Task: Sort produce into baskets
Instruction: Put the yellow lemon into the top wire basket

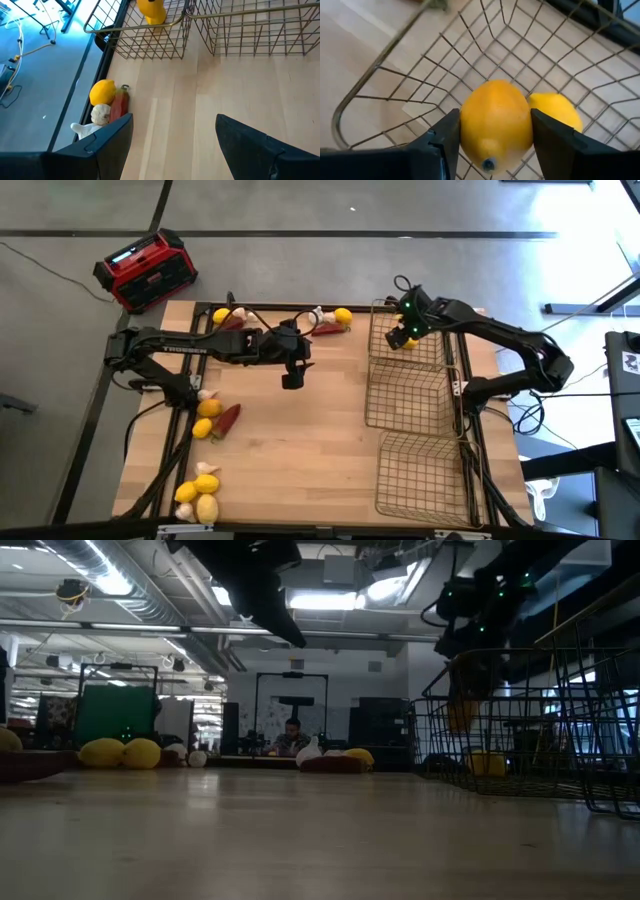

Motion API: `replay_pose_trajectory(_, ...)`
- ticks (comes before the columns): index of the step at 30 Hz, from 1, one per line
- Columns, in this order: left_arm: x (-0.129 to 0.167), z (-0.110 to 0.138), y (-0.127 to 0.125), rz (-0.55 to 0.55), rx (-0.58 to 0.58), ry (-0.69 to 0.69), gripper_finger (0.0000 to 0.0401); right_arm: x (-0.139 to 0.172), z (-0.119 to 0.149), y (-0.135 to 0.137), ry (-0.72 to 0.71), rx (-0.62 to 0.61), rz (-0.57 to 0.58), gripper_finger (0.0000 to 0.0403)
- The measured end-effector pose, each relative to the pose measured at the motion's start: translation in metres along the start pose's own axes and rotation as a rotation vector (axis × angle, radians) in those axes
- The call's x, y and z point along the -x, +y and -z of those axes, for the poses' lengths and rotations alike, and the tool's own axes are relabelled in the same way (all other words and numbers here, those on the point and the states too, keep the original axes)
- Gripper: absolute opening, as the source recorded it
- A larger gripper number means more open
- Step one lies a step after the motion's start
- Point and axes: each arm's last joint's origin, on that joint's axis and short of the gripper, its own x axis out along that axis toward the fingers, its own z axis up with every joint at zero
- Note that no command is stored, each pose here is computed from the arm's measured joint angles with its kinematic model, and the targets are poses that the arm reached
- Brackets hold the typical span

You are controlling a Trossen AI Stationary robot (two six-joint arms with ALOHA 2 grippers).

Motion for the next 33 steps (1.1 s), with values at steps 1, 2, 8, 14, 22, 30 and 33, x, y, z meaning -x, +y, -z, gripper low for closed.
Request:
replay_pose_trajectory(1, 0.000, 0.000, 0.000, 0.000, 0.000, 0.000, 0.0280, -0.002, 0.000, 0.000, 0.008, -0.010, 0.002, 0.0193)
replay_pose_trajectory(2, 0.000, 0.000, 0.000, 0.000, 0.000, 0.000, 0.0280, -0.005, 0.000, 0.000, 0.017, -0.022, 0.005, 0.0193)
replay_pose_trajectory(8, 0.000, 0.000, 0.000, 0.000, 0.001, -0.001, 0.0280, -0.026, -0.001, 0.000, 0.094, -0.052, 0.031, 0.0193)
replay_pose_trajectory(14, 0.000, 0.000, 0.000, 0.000, 0.002, -0.001, 0.0280, -0.043, -0.001, 0.000, 0.151, -0.065, 0.050, 0.0193)
replay_pose_trajectory(22, 0.000, 0.000, 0.000, 0.000, 0.001, -0.001, 0.0280, -0.060, 0.000, -0.001, 0.205, -0.068, 0.068, 0.0193)
replay_pose_trajectory(30, 0.000, 0.000, 0.000, 0.000, 0.000, -0.001, 0.0280, -0.067, 0.000, -0.001, 0.219, -0.022, 0.067, 0.0204)
replay_pose_trajectory(33, 0.000, 0.000, 0.000, 0.000, -0.004, -0.001, 0.0280, -0.067, -0.001, -0.001, 0.217, -0.023, 0.072, 0.0231)
